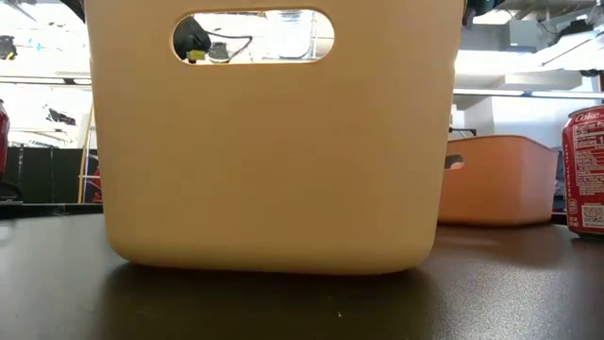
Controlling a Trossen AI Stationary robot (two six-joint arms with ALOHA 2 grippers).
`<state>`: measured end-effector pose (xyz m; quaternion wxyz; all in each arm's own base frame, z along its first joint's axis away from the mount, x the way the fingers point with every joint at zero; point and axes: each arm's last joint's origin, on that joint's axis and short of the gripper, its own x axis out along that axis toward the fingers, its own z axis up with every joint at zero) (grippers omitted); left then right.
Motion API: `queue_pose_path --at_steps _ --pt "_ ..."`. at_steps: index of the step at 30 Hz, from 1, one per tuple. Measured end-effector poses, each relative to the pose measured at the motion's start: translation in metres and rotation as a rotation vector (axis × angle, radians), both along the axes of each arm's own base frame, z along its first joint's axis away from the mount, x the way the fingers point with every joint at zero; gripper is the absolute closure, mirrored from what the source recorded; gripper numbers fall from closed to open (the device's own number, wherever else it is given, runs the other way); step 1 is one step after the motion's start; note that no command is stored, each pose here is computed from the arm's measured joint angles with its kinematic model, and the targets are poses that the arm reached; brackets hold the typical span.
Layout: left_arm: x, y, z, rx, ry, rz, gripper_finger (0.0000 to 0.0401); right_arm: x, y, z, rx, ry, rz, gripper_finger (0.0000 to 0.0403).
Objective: Sort soda cans
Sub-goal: Adjust the blue bin
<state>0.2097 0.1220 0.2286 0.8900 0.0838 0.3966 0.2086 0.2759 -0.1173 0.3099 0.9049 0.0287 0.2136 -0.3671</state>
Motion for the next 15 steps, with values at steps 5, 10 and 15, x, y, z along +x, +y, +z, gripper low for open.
queue_pose_path --at_steps 5,10,15 --pt "0.01 0.006 -0.017 -0.005 0.061 -0.018 0.0243 0.0 -0.003 -0.002 0.003 0.007 -0.009 0.0122" --pt "0.01 0.003 -0.017 0.028 0.102 -0.067 0.0294 0.0 -0.003 -0.003 0.007 0.019 -0.006 0.0122" --pt "0.003 -0.009 -0.008 0.051 0.13 -0.128 0.038 -0.001 0.0 -0.008 0.028 0.069 -0.002 0.0122"
